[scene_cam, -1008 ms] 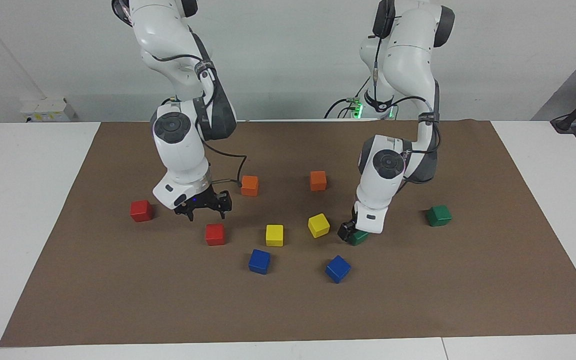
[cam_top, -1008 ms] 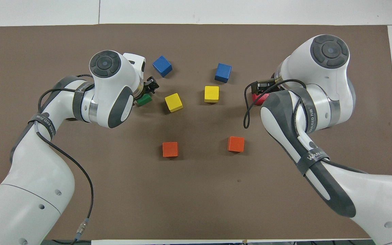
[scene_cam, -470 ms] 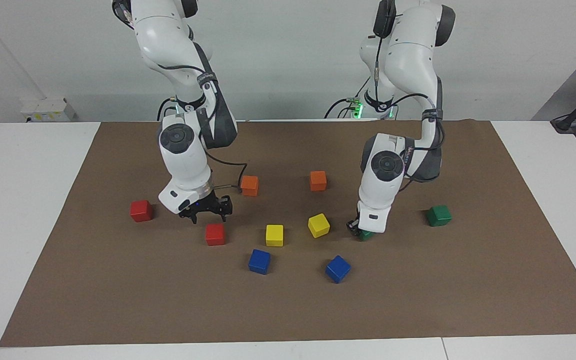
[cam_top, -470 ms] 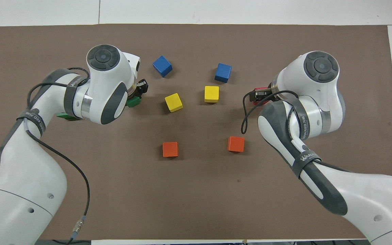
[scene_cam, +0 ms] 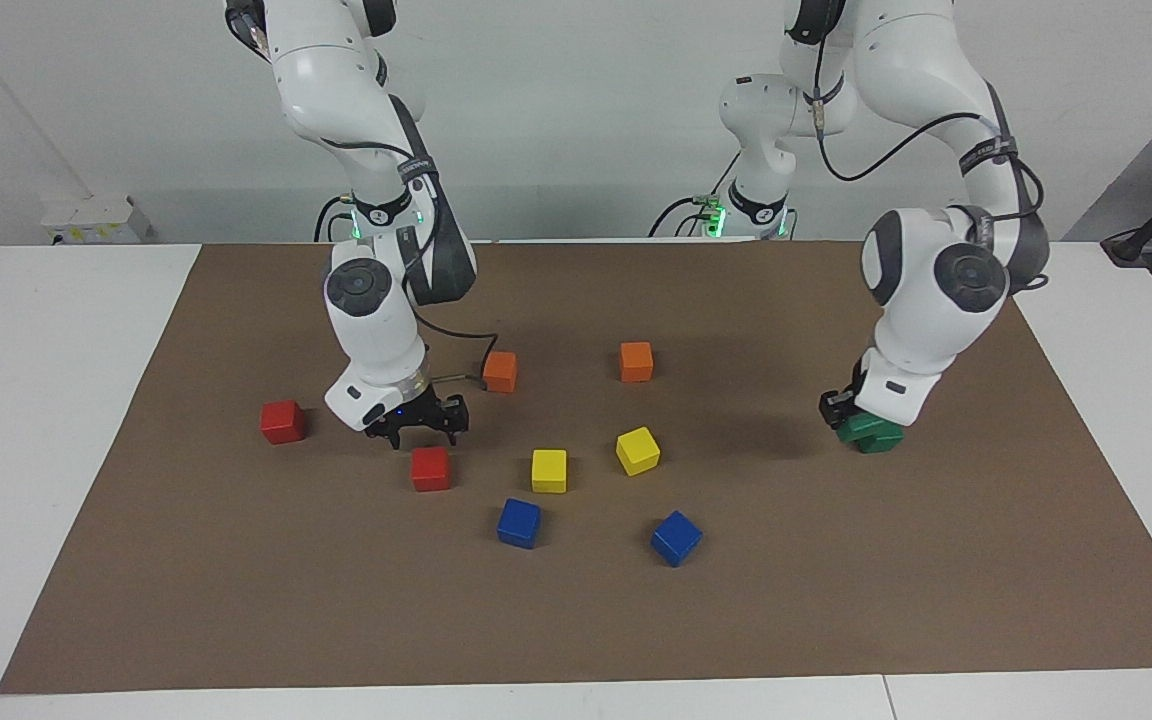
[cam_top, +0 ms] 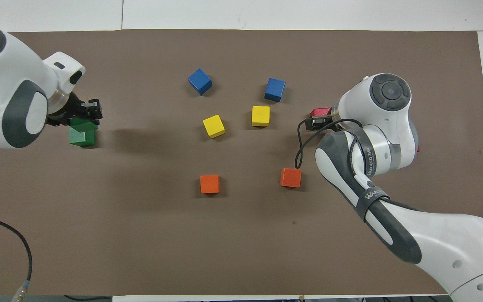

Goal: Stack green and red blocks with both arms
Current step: 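Set the held green block on the other green block with the left gripper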

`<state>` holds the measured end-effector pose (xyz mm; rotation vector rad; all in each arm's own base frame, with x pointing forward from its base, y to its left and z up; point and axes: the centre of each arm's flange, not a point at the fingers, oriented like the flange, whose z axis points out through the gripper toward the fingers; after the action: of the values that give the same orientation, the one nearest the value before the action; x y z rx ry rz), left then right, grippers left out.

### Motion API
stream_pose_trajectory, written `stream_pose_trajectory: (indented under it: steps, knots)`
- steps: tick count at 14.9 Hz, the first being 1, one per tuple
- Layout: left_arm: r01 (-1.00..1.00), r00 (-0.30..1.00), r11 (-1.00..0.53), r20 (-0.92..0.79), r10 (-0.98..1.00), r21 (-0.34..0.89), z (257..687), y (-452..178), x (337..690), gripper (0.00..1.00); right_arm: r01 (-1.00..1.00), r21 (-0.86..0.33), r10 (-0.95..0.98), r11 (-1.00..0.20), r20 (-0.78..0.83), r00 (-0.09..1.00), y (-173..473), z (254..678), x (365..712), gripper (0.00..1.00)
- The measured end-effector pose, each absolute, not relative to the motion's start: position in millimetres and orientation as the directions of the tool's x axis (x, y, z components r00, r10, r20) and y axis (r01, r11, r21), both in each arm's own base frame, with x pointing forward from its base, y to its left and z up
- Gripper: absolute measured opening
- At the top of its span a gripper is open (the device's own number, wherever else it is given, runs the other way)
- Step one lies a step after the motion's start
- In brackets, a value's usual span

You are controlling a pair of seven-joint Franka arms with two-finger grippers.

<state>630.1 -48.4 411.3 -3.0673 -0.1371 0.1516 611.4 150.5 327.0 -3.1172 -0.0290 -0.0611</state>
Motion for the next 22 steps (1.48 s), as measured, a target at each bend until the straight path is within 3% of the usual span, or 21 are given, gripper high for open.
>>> stream_pose_trajectory:
  steps: [8,10,16,22]
  knots:
    - [-0.098,0.985,-0.995,-0.144,-0.098,0.006,391.1,21.1,622.0,0.55,0.018,-0.025,0.017,-1.0,0.048,0.999,151.4,305.9,615.5,0.94]
    - [-0.104,0.985,-0.995,-0.136,-0.104,0.007,384.9,19.9,621.7,0.55,0.018,-0.025,0.017,-1.0,0.049,0.999,151.6,301.9,616.5,0.9]
    - [-0.071,0.989,-0.997,-0.126,-0.075,0.041,371.9,15.9,619.2,0.55,0.016,-0.026,0.015,-1.0,0.054,0.998,151.2,303.7,618.8,0.94]
    - [0.005,0.991,-0.999,-0.13,0.001,0.033,370.0,17.7,618.3,0.55,0.011,-0.025,0.009,-1.0,0.054,0.998,148.9,295.3,624.1,0.9]
